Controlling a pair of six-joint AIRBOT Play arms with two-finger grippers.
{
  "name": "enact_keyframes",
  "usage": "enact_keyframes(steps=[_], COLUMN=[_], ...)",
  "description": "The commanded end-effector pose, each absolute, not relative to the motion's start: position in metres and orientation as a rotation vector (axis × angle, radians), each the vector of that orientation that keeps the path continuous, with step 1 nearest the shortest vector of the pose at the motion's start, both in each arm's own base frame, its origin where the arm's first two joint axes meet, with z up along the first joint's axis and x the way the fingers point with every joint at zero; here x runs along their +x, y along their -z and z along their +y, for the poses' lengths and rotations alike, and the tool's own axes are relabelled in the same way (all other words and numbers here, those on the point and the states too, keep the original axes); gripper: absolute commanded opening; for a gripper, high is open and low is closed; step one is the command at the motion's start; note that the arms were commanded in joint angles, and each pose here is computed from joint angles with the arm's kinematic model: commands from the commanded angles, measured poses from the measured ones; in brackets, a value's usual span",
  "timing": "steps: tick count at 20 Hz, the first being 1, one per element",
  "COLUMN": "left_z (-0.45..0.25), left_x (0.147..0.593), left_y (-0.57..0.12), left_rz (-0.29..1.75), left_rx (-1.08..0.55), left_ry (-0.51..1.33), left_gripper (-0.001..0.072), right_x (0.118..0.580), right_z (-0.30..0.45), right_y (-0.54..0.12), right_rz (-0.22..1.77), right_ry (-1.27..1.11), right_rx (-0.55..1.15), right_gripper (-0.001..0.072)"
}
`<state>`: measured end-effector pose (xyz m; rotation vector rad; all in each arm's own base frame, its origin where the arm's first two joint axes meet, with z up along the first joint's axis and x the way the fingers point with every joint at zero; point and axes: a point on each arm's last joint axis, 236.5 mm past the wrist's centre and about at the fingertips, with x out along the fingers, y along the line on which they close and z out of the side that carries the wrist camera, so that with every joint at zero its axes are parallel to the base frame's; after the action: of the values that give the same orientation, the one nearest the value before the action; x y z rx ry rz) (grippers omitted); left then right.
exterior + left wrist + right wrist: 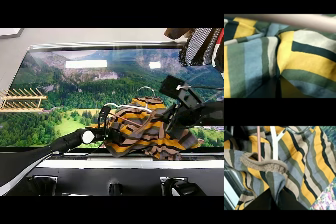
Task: Fold the clothes and pants, and hang the long-sleeved shirts on hangers.
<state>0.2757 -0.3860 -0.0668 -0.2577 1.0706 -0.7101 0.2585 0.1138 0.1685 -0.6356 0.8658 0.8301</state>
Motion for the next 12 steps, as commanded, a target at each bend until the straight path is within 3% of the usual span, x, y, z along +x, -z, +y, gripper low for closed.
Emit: enact_keyframes(steps=[1, 7, 12], left_z=[-0.380, -0.313, -0.260], left_x=[0.282, 0.339, 0.343], left_y=[0.075, 0.049, 0.039], left_rz=[1.074, 1.079, 1.099], left_rx=[-0.237, -0.398, -0.514], left_ry=[0.694, 0.536, 0.418], left_gripper=[0.0027, 0.0024, 0.0023], right_x=[0.259, 0.269, 0.292], right_z=[0.114, 0.117, 0.142], right_y=[-0.169, -0.175, -0.170], right_rz=[0.864, 0.817, 0.771], right_ry=[-0.828, -0.812, -0.868], right_rx=[-0.635, -0.628, -0.551], right_gripper=[0.0032, 0.0032, 0.0031])
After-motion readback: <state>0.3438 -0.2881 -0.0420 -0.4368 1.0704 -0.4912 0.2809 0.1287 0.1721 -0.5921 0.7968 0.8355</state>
